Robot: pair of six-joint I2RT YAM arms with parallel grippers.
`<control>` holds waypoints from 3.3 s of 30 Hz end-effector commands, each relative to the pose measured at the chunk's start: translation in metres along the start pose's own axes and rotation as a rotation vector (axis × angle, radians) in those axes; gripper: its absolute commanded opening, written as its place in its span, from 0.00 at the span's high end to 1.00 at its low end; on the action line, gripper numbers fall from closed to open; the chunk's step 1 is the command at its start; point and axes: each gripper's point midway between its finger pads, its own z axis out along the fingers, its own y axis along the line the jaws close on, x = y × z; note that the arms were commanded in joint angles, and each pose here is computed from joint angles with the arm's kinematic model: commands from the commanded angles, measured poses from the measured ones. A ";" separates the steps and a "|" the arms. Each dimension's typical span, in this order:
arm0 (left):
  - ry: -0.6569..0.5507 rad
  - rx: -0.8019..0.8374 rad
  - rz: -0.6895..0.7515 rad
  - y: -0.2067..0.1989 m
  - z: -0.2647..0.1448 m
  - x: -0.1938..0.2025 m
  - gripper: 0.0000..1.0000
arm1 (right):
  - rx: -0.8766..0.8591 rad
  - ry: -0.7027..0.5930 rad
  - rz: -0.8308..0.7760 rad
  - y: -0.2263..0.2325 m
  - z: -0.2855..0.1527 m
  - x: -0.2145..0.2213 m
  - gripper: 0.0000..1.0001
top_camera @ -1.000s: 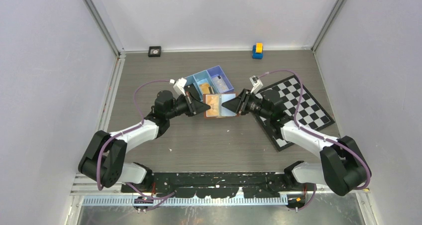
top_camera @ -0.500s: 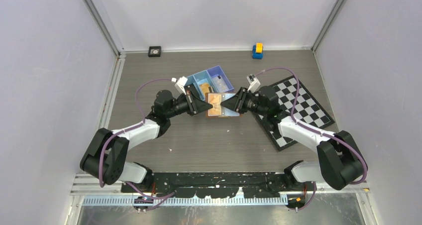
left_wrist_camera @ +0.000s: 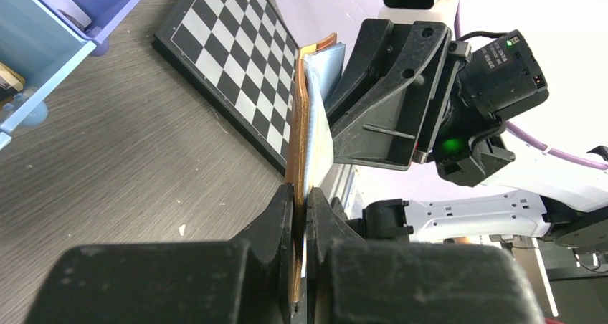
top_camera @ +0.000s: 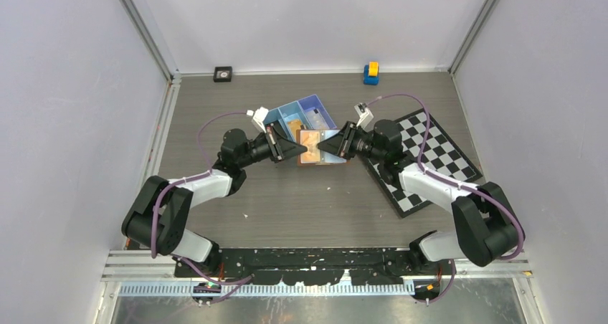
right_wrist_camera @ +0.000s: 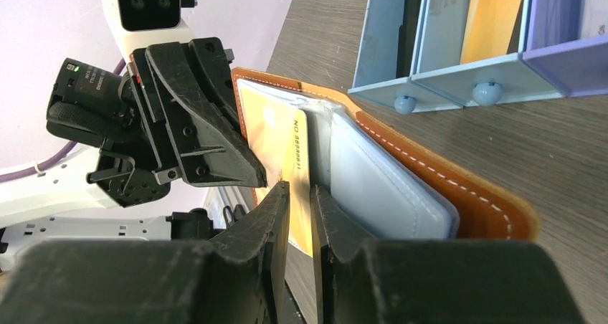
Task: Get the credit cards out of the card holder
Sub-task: Remove the credit card from the card holder, then place the credit card in the storage box.
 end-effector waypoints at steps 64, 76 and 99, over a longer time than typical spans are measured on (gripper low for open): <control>-0.088 0.235 -0.005 -0.042 -0.015 -0.032 1.00 | -0.332 -0.038 0.151 0.040 -0.001 -0.017 0.89; -0.202 0.084 -0.036 -0.008 -0.038 -0.053 1.00 | -0.123 -0.190 0.178 -0.013 -0.022 -0.044 0.99; -0.654 -0.580 0.099 0.058 -0.151 -0.088 1.00 | 0.233 0.139 -0.147 -0.036 0.038 -0.071 1.00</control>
